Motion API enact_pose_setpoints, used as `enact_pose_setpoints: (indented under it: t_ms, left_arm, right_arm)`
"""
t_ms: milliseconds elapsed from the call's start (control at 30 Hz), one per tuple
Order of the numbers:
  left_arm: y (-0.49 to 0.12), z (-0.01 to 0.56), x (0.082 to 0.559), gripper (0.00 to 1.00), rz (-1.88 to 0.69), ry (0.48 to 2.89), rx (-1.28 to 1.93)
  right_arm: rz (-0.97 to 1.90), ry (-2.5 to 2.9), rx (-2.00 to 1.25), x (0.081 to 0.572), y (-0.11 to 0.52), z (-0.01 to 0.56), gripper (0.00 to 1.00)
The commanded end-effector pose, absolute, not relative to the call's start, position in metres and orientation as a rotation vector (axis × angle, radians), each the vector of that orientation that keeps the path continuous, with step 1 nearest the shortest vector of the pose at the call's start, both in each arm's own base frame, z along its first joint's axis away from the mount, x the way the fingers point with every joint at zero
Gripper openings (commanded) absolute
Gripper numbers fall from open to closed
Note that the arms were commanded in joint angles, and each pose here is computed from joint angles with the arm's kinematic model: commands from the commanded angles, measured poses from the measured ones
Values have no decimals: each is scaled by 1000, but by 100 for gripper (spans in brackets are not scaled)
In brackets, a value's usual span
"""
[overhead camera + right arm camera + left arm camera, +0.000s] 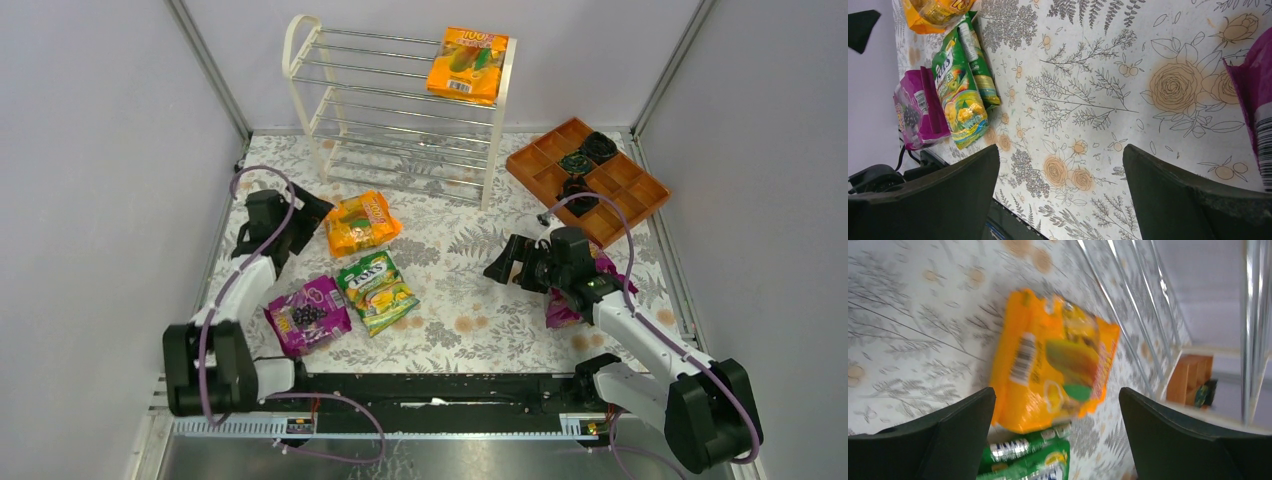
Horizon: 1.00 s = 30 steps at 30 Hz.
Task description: Place and organize the candy bags onto the shelf
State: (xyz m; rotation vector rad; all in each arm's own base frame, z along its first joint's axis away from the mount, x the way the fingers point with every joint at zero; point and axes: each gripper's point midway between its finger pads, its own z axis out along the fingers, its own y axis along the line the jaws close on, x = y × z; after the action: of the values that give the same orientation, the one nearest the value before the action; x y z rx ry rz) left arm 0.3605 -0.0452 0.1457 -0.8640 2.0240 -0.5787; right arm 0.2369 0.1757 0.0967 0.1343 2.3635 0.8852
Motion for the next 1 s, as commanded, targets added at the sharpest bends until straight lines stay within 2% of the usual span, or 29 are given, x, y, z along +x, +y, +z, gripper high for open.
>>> enact_pose_setpoints:
  t_ms: [0, 233, 533, 800, 867, 967]
  left_arm:
    - [-28, 141, 391, 99, -878, 1934, -987]
    - [-41, 89, 397, 99, -1140, 2051, -947]
    - [-65, 59, 391, 98, -1123, 2203, -868]
    - [-84, 48, 388, 82, -1192, 2220, -873]
    - [-85, 48, 391, 71, -1204, 2211, -877]
    - [-88, 51, 391, 59, -1238, 2188, -879]
  right_arm:
    - [941, 2331, 94, 234, 183, 110, 100]
    - [942, 2291, 81, 230, 180, 121, 100]
    - [955, 2277, 85, 231, 182, 121, 100]
    - [958, 2266, 93, 230, 180, 125, 100]
    - [956, 2267, 95, 230, 180, 124, 100]
    - [957, 2268, 96, 230, 180, 124, 100]
